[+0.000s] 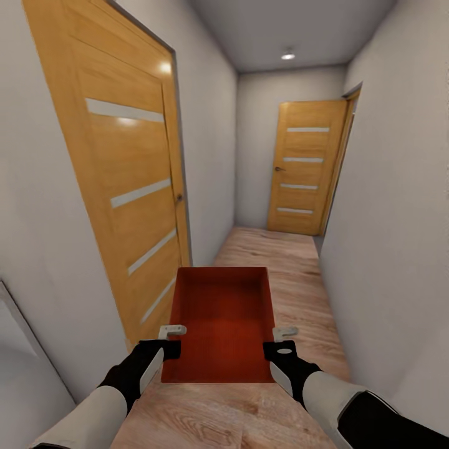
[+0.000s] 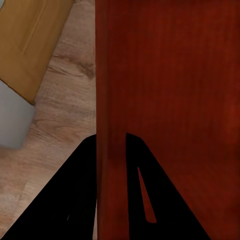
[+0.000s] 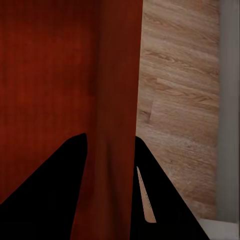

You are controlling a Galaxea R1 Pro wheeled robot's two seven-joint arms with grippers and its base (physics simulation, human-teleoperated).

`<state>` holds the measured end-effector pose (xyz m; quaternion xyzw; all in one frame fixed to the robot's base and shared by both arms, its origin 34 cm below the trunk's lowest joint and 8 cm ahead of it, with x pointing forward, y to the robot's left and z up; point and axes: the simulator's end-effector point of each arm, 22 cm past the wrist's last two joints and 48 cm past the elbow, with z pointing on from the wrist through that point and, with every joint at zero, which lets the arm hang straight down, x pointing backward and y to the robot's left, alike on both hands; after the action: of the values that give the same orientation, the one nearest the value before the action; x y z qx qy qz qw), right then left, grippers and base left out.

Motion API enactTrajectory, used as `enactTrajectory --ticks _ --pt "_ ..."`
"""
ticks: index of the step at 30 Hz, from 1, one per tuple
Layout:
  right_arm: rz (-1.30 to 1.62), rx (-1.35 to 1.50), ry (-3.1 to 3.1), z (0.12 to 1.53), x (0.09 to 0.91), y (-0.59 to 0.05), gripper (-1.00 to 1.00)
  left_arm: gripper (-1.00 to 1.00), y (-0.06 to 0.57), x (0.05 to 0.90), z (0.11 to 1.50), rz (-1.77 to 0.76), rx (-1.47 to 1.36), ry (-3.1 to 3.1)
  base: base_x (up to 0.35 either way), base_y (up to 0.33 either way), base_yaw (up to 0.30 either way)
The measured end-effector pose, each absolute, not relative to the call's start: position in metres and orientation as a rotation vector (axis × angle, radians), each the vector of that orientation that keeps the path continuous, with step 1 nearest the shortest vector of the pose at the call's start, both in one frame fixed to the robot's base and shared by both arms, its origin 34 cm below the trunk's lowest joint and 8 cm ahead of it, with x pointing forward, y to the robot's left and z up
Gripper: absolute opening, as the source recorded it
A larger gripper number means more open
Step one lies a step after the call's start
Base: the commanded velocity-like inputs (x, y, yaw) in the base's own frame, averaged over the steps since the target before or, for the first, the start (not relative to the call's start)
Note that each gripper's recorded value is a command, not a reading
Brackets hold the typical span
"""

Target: Move the two storage containers from the living room to the garage. In the garage, place one container on the floor and stack the other container on top of it (either order is fine).

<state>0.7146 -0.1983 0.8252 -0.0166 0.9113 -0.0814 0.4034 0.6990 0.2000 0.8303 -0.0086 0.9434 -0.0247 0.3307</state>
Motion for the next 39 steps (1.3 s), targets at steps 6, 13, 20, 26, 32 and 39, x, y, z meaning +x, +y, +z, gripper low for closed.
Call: enactTrajectory --ticks 6,13,20,26,32,39 --pt "-0.205 -0.042 2.302 0.8252 0.7145 -0.1982 -1.00 -1.00 0.2001 0.6989 0.8304 -0.064 -0.022 2.467 0.322 0.000 -0.234" --pt "-0.204 -0.041 2.302 0.8252 0.7146 -0.1980 -1.00 -1.00 0.2003 0.6990 0.8307 -0.063 -0.021 2.467 0.322 0.000 -0.093" --pt "-0.204 -0.041 2.302 0.8251 0.7144 -0.1979 -1.00 -1.00 0.2004 0.6990 0.8306 -0.063 -0.021 2.467 0.322 0.000 -0.003" --pt "-0.204 -0.041 2.302 0.8251 0.7144 -0.1978 -1.00 -1.00 0.2005 0.6990 0.8307 -0.063 -0.021 2.467 0.322 0.000 0.000" --pt "-0.203 -0.041 2.302 0.8252 0.7146 -0.1980 -1.00 -1.00 0.2003 0.6991 0.8309 -0.063 -0.021 2.467 0.322 0.000 0.000" --pt "-0.204 -0.041 2.302 0.8250 0.7144 -0.1980 -1.00 -1.00 0.2002 0.6990 0.8307 -0.063 -0.021 2.467 0.322 0.000 0.000"
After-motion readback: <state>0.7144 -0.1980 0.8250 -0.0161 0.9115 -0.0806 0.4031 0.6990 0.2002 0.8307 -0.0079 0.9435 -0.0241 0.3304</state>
